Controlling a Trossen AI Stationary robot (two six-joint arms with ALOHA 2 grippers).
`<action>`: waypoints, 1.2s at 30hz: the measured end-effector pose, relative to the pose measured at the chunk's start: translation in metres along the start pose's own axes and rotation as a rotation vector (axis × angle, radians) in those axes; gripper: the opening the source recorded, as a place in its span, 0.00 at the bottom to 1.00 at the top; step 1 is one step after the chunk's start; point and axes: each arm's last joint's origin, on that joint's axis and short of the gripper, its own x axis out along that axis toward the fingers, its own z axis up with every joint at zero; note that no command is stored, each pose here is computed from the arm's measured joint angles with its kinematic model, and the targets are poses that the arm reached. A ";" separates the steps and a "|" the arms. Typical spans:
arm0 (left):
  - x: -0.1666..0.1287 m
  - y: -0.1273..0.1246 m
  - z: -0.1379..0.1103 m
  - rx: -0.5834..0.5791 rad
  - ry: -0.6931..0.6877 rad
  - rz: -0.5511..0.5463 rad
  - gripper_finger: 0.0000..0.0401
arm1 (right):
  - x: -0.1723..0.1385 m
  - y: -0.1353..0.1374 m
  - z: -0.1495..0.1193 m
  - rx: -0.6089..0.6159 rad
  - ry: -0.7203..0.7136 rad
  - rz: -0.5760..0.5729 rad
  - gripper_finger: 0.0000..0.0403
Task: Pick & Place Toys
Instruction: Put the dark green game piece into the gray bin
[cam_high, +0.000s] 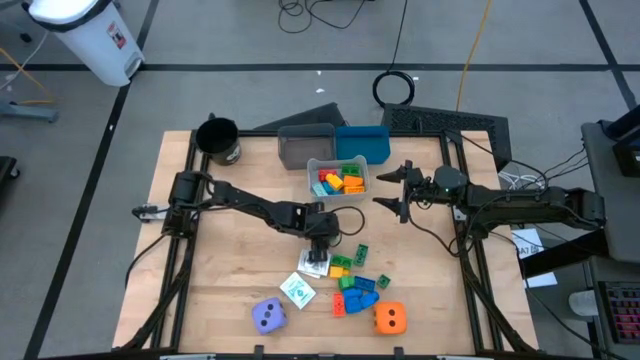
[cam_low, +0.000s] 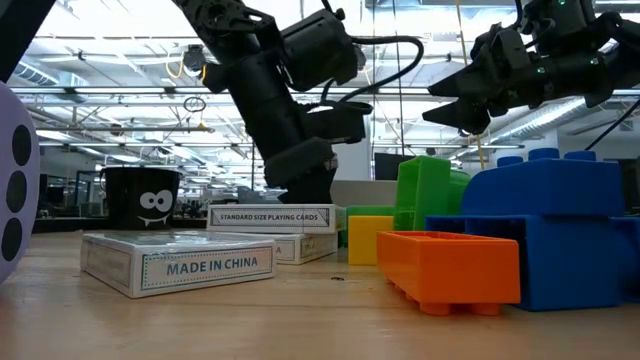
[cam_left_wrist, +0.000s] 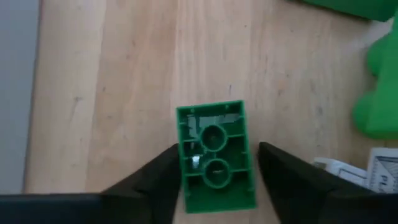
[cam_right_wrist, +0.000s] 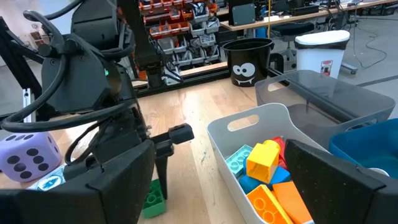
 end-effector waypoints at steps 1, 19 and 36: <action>0.000 0.000 0.000 -0.001 -0.004 0.000 0.43 | 0.000 0.000 0.000 0.000 0.000 0.000 0.86; -0.092 0.047 0.064 -0.042 -0.044 0.319 0.36 | 0.000 0.000 -0.002 0.003 0.021 -0.003 0.86; -0.074 0.122 0.042 -0.421 0.079 0.264 0.43 | 0.000 0.000 -0.003 0.004 0.033 -0.004 0.86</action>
